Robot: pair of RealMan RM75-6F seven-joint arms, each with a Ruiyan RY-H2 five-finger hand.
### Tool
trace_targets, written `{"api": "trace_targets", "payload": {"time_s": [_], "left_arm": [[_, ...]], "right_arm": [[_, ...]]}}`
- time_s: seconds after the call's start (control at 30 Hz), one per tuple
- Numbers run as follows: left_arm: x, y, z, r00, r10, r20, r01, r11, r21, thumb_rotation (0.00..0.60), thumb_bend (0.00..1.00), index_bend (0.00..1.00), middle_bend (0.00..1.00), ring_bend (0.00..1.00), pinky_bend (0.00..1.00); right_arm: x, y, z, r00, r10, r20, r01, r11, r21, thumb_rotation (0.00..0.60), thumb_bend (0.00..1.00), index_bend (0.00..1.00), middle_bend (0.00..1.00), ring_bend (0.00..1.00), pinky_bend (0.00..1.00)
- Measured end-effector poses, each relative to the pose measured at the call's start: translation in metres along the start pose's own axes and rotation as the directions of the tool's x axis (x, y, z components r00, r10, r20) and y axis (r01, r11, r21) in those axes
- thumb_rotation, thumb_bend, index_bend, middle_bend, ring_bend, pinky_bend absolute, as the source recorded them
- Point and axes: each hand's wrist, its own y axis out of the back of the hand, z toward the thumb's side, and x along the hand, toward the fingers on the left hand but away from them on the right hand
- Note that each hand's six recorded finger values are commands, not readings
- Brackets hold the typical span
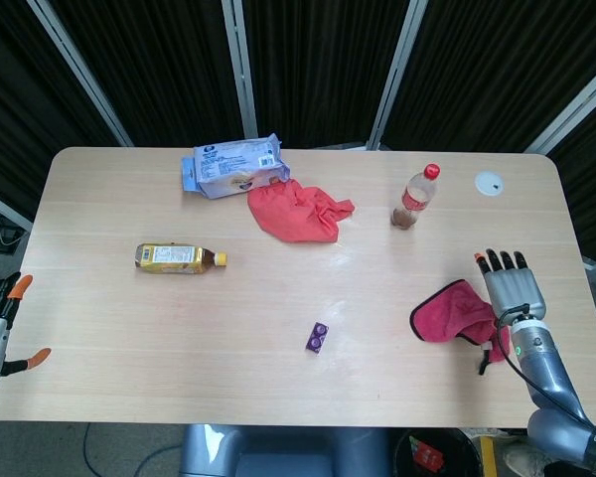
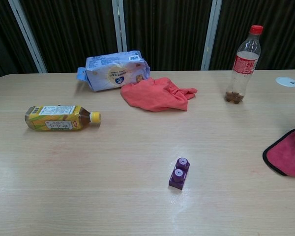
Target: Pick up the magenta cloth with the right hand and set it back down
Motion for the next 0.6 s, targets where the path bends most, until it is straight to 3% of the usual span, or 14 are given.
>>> {"api": "trace_targets", "payload": {"time_s": [0.17,0.3,0.47,0.6], "left_arm": [[0.000,0.000,0.000,1.000,0.000,-0.001,0.000,1.000,-0.003,0.600,0.04,0.00,0.00,0.00,0.00],[0.000,0.000,0.000,1.000,0.002,-0.001,-0.002,1.000,-0.005,0.600,0.04,0.00,0.00,0.00,0.00],[0.000,0.001,0.000,1.000,0.007,0.000,-0.007,1.000,-0.007,0.600,0.04,0.00,0.00,0.00,0.00],[-0.001,0.002,0.000,1.000,0.015,0.008,-0.015,1.000,-0.001,0.600,0.04,0.00,0.00,0.00,0.00]], "right_arm": [[0.003,-0.002,0.004,0.998,0.060,0.007,-0.060,0.998,0.006,0.600,0.00,0.00,0.00,0.00,0.01],[0.005,0.002,0.006,0.999,0.036,0.002,-0.036,0.999,-0.004,0.600,0.00,0.00,0.00,0.00,0.01],[0.014,0.014,0.010,0.996,-0.083,-0.027,0.082,0.996,-0.047,0.600,0.00,0.00,0.00,0.00,0.01],[0.030,0.020,0.010,0.976,-0.213,-0.052,0.207,0.972,-0.111,0.600,0.00,0.00,0.00,0.00,0.01]]}}
